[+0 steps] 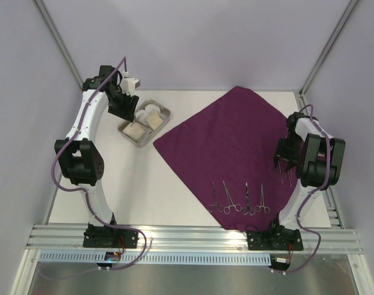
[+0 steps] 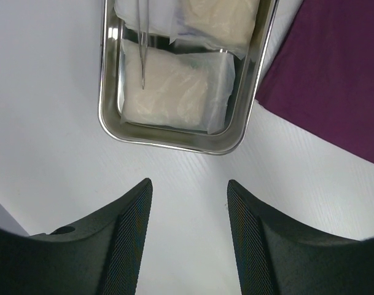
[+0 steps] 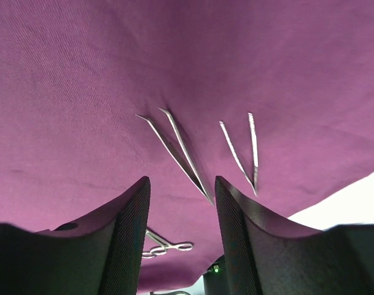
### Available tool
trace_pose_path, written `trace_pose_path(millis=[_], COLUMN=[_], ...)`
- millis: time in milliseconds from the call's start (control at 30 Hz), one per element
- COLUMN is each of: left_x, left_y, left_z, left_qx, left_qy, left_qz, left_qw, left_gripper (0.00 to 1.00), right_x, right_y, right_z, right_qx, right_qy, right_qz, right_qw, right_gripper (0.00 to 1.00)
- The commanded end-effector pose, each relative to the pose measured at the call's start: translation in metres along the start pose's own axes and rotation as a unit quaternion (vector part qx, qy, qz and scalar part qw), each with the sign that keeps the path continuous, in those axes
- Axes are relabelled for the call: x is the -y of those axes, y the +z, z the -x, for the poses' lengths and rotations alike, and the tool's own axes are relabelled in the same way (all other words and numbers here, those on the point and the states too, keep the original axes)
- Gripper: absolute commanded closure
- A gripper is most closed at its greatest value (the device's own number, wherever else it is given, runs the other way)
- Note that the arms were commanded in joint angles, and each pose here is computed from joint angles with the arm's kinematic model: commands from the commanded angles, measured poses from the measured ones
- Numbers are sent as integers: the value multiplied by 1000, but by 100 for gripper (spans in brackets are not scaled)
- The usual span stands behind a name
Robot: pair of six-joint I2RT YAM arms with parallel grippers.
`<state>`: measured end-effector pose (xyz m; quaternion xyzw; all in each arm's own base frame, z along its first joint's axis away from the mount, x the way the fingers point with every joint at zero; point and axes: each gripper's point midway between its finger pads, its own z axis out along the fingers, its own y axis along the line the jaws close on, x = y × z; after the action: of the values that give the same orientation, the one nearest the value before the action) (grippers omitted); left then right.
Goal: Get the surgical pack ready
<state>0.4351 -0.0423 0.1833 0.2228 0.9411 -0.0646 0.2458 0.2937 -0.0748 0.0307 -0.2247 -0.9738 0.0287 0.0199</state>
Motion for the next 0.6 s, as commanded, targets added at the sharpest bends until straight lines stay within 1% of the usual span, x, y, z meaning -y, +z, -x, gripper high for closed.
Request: trace_pose_path(millis=[0, 133, 267, 300, 367, 400, 500, 567], left_x=[8, 7, 7, 7, 9, 9, 9, 10], left_y=[-12, -13, -14, -13, -14, -14, -15, -17], left_z=[4, 5, 6, 7, 6, 7, 6, 6], left_qx=[11, 11, 11, 12, 12, 13, 12, 11], left_qy=[-13, -11, -13, -14, -12, -11, -9, -7], left_qz=[-12, -11, -12, -13, -17, -17, -18, -18], left_qw=[1000, 1000, 1000, 1000, 1000, 1000, 1000, 1000], left_gripper=[39, 39, 39, 39, 39, 39, 39, 39], right_x=[-5, 10, 8, 8, 5, 2, -2, -3], right_y=[5, 15, 14, 13, 11, 10, 8, 9], right_z=[3, 7, 14, 15, 18, 18, 22, 23], right_qx=[18, 17, 32, 36, 44, 47, 55, 56], right_qy=[-16, -17, -17, -18, -18, -21, -22, -22], right_qz=[8, -38, -33, -32, -23, -17, -7, -6], right_qw=[1000, 999, 999, 999, 999, 999, 998, 998], right_gripper=[52, 57, 63, 69, 75, 80, 87, 88])
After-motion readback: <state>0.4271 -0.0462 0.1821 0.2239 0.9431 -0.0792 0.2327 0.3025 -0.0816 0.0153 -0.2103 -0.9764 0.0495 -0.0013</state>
